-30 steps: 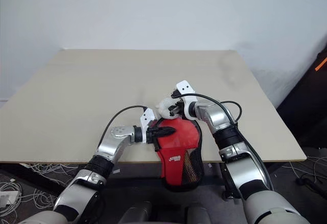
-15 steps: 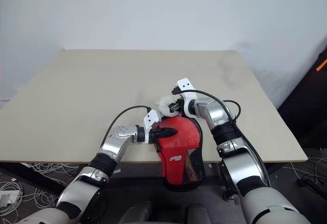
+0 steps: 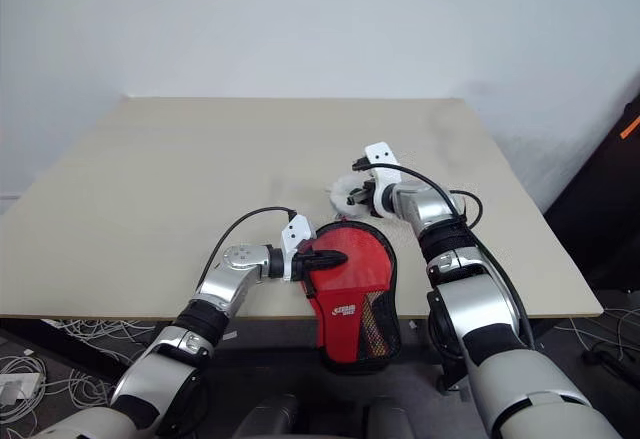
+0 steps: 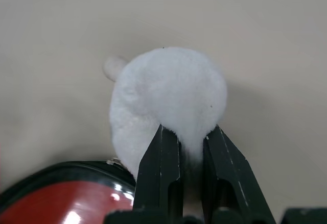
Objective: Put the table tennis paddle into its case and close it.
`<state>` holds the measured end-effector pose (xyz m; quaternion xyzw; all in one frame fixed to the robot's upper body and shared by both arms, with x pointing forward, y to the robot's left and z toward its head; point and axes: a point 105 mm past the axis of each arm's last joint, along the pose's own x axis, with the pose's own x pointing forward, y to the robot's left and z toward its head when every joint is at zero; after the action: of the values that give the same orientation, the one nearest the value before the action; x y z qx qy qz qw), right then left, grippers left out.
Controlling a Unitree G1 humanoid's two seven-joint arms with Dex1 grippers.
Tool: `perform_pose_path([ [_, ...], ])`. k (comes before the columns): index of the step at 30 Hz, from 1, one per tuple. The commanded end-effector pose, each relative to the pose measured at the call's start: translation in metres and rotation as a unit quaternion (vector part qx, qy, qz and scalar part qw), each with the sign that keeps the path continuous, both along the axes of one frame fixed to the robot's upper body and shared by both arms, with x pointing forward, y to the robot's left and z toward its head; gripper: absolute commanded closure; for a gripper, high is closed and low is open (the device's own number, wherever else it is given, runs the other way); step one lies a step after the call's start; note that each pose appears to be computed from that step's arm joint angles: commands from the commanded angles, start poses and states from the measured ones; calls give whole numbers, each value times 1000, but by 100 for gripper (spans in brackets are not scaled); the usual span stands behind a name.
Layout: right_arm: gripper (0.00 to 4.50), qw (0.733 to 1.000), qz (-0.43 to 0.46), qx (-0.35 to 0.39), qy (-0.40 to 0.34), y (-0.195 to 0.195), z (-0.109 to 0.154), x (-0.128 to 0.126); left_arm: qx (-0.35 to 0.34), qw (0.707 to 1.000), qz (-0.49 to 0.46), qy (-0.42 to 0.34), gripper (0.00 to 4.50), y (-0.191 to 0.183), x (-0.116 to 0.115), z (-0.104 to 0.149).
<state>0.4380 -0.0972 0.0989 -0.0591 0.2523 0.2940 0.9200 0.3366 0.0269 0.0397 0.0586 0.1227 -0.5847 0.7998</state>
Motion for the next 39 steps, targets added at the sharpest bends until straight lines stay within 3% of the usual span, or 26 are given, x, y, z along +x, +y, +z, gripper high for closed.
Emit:
perform_pose_path([
  [1, 446, 997, -27, -19, -70, -24, 39, 16, 8, 1000, -8, 1, 450, -1, 0, 0],
  [16, 446, 994, -45, -77, -67, -106, 38, 0, 6, 1000, -12, 6, 450, -3, 2, 0],
  [28, 446, 995, -9, -80, -59, -102, 34, -21, 11, 999, -30, 7, 450, -11, 1, -2],
  [39, 446, 996, 1, -76, -51, -92, 30, -28, -5, 996, -77, -48, 450, -20, 15, 55],
])
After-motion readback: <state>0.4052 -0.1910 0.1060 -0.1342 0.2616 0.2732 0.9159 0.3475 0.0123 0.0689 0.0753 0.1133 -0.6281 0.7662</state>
